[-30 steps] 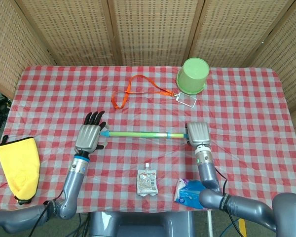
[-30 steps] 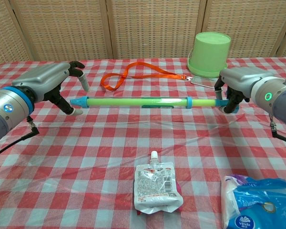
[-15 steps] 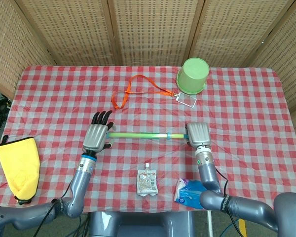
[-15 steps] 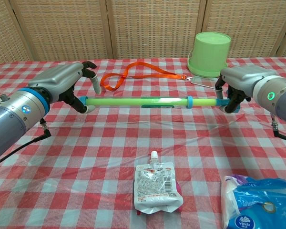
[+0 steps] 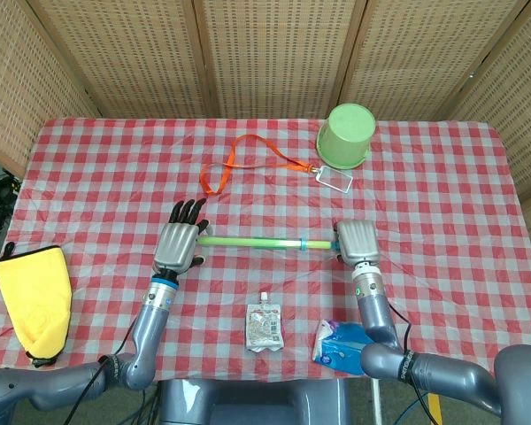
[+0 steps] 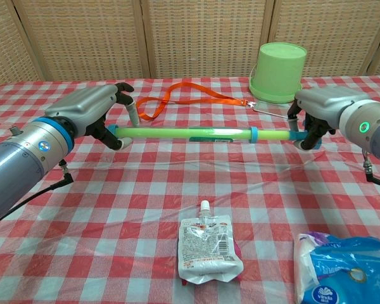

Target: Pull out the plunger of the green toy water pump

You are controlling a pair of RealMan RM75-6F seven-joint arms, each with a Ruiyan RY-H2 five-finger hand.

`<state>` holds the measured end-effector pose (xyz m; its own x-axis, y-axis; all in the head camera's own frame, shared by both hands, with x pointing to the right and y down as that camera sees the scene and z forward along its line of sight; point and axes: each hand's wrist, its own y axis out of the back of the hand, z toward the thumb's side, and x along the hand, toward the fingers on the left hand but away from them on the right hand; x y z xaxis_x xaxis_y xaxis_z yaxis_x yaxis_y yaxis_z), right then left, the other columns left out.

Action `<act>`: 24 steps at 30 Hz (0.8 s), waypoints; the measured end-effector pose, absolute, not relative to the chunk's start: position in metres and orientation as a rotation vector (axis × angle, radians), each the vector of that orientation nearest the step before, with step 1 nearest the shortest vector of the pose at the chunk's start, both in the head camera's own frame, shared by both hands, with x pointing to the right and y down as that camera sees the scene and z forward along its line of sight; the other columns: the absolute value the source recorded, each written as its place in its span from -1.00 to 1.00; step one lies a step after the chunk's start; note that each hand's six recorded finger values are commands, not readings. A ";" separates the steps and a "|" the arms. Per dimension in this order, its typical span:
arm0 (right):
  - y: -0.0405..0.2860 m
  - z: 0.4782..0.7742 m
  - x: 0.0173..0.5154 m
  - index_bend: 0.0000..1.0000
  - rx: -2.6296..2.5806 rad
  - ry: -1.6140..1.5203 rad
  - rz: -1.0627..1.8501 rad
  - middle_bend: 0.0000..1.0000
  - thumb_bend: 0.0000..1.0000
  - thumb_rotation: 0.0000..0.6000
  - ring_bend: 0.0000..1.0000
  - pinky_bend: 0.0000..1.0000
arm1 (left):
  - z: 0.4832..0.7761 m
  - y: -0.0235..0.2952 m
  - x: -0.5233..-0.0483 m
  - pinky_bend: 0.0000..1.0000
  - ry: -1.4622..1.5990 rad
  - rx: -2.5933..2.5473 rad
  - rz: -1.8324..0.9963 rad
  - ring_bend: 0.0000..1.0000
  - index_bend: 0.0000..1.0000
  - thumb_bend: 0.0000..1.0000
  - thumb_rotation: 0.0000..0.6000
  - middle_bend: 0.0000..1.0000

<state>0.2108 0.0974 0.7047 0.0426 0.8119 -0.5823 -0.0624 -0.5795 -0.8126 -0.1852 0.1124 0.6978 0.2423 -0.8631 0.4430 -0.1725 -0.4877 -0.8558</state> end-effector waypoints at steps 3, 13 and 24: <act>0.098 0.705 0.212 0.53 -1.633 -0.763 1.621 1.00 0.16 1.00 0.88 0.35 | 0.698 0.113 -0.184 -1.00 0.948 -1.826 -1.275 -1.00 -0.03 0.04 1.00 -1.00; 0.099 0.706 0.214 0.54 -1.621 -0.750 1.626 1.00 0.16 1.00 0.89 0.36 | 0.700 0.113 -0.189 -1.00 0.957 -1.807 -1.287 -1.00 0.01 0.05 1.00 -0.98; 0.099 0.707 0.216 0.54 -1.606 -0.746 1.633 1.00 0.16 1.00 0.89 0.36 | 0.700 0.113 -0.201 -1.00 0.956 -1.792 -1.299 -1.00 0.05 0.05 1.00 -0.98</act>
